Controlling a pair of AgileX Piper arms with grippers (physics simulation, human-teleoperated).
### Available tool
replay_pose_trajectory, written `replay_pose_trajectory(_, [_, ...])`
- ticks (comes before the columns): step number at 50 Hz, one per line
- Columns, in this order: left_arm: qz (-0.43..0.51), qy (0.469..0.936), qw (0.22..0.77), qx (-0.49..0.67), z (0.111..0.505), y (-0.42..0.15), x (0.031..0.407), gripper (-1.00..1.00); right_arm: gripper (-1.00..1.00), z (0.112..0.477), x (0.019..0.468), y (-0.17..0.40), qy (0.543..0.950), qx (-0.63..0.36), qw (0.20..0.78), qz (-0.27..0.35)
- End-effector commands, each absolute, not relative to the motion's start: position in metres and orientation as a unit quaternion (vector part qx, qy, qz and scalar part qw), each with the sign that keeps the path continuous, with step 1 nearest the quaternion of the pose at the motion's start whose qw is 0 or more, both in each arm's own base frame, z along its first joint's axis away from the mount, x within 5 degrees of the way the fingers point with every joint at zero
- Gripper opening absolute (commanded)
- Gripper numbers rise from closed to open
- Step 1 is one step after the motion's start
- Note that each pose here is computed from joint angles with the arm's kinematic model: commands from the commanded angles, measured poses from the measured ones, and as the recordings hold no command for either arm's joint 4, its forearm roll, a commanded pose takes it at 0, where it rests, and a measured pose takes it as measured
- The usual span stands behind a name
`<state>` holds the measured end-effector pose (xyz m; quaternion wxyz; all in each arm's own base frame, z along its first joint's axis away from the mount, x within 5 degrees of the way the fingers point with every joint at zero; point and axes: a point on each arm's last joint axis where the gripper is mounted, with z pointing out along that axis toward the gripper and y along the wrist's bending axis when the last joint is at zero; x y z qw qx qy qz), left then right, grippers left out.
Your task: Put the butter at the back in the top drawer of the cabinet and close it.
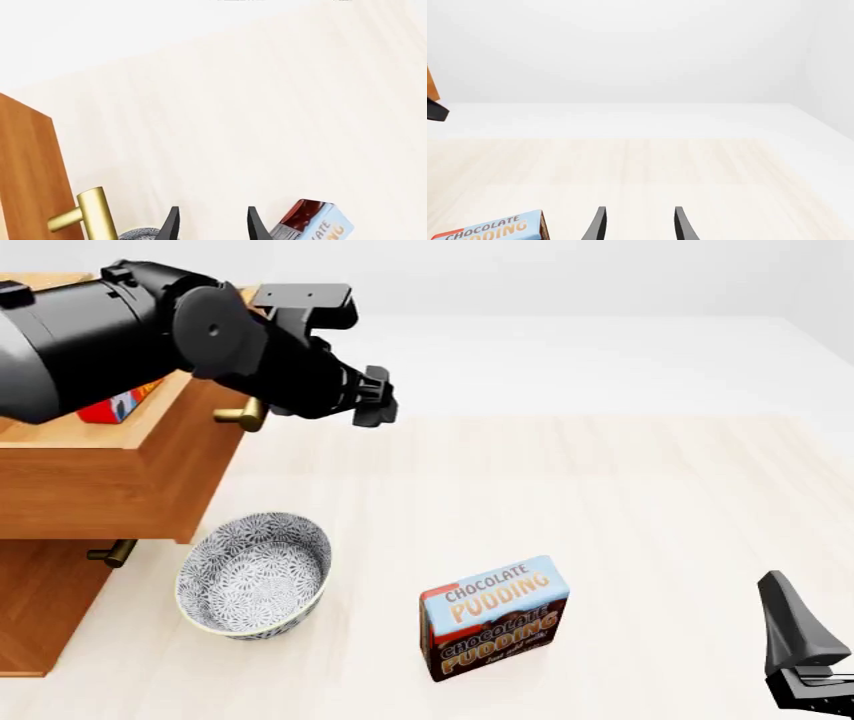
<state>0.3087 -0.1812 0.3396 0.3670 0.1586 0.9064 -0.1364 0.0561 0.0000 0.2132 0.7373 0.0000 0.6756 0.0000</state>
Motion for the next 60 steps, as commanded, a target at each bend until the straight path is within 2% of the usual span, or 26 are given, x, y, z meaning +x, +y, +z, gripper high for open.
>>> replay_pose_trajectory(1, [-0.132, 0.910, 0.364, 0.150, 0.335, -0.174, 0.309, 1.00, 1.00, 0.213, 0.056, 0.000, 0.676, 0.000, 0.737, 0.000])
replay_pose_trajectory(60, [-0.093, 0.920, 0.375, 0.065, 0.333, -0.098, 0.302, 1.00, 1.00, 0.213, 0.056, 0.000, 0.676, 0.000, 0.737, 0.000])
